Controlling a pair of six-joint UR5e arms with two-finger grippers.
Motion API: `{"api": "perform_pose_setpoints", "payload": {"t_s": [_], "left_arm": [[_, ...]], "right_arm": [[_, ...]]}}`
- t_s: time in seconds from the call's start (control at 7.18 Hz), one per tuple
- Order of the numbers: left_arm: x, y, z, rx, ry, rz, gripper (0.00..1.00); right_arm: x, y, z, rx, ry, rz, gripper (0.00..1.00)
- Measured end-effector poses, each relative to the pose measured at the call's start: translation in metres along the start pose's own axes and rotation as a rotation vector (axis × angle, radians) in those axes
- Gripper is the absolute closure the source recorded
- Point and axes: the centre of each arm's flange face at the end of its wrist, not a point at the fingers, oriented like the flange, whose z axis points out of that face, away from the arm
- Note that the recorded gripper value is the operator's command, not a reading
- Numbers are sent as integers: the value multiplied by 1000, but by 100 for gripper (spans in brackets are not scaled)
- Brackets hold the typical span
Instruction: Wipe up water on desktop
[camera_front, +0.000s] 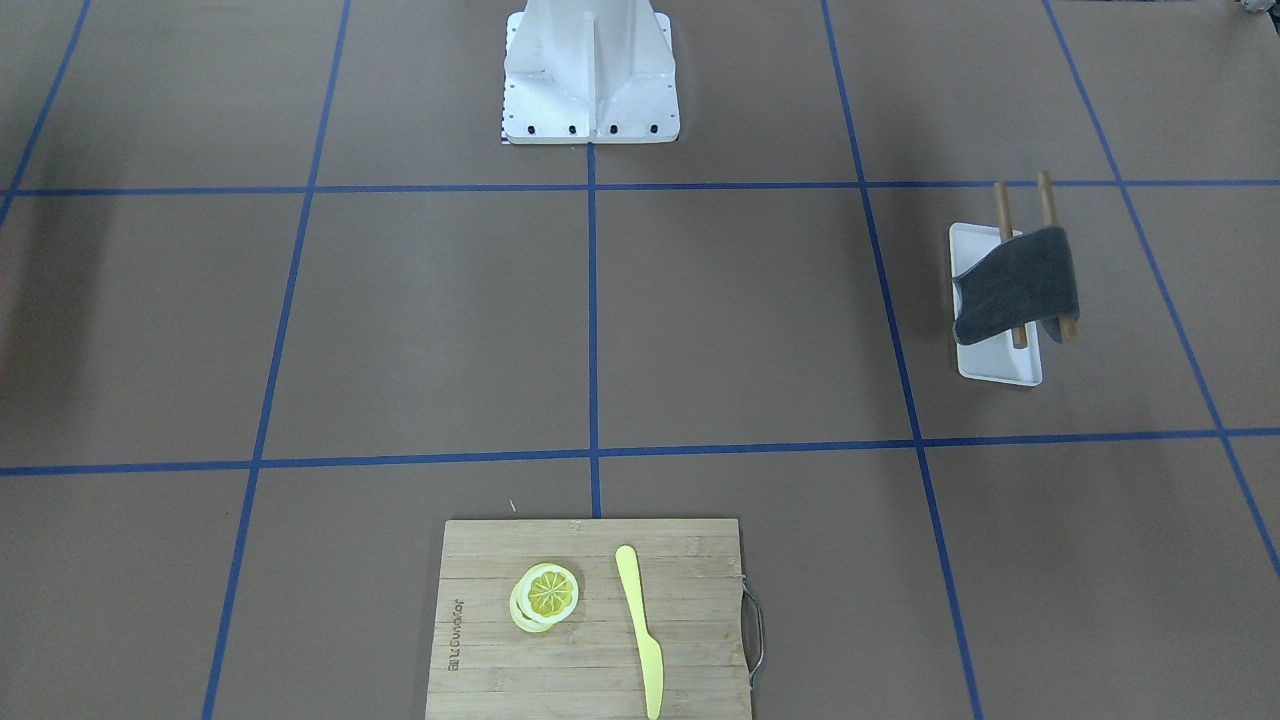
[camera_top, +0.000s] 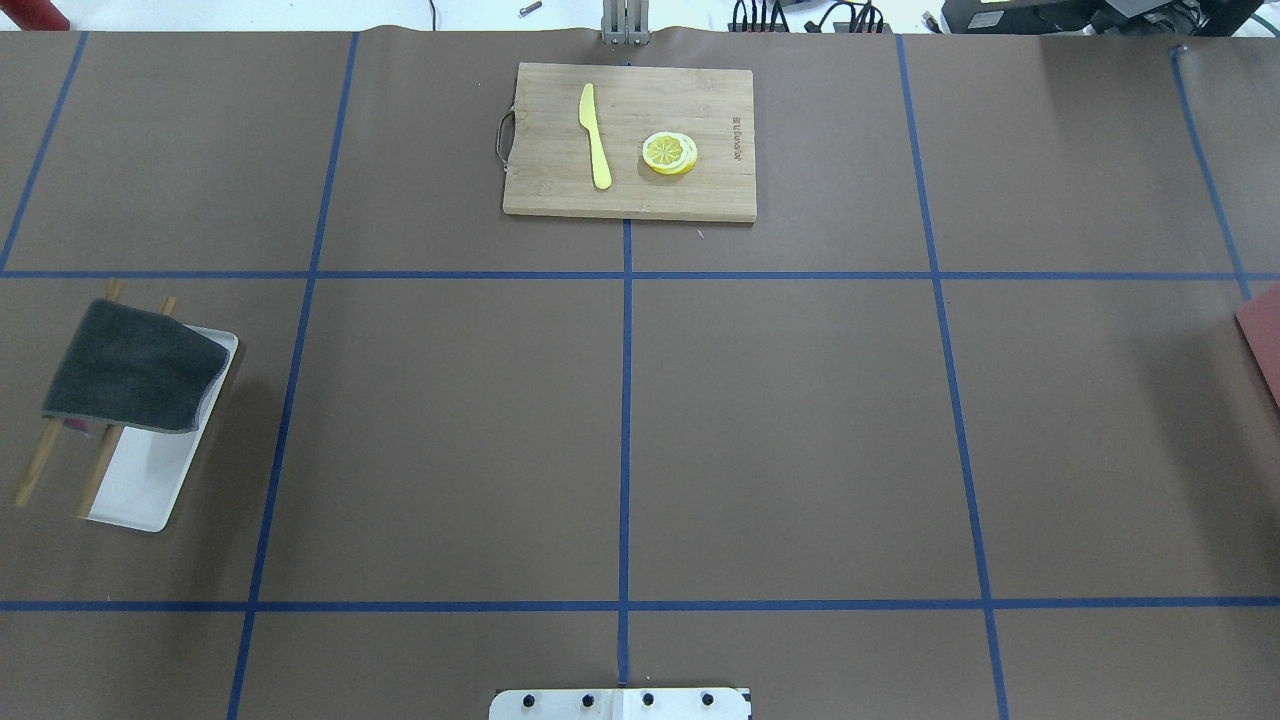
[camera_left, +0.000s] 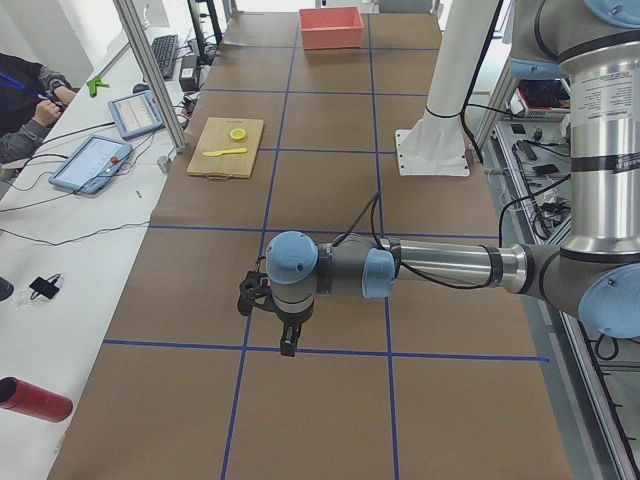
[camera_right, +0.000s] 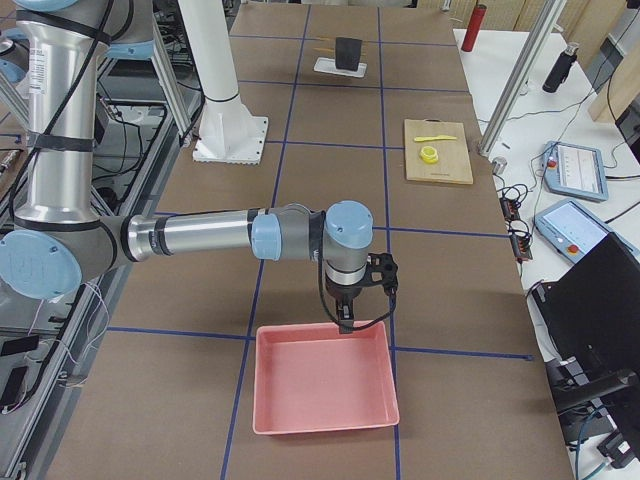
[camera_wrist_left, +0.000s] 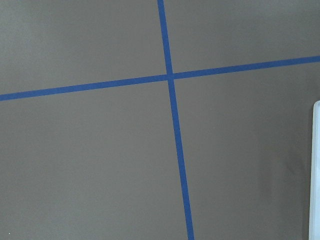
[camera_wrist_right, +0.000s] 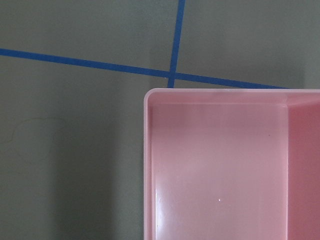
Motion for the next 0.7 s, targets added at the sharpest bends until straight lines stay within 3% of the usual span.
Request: {"api": "perform_pose_setpoints", "payload": {"t_s": [0.7], "left_arm": [[9, 0, -8, 18, -1, 22, 1]], "right_arm": [[-13, -3, -14, 30, -3, -25, 0]]}}
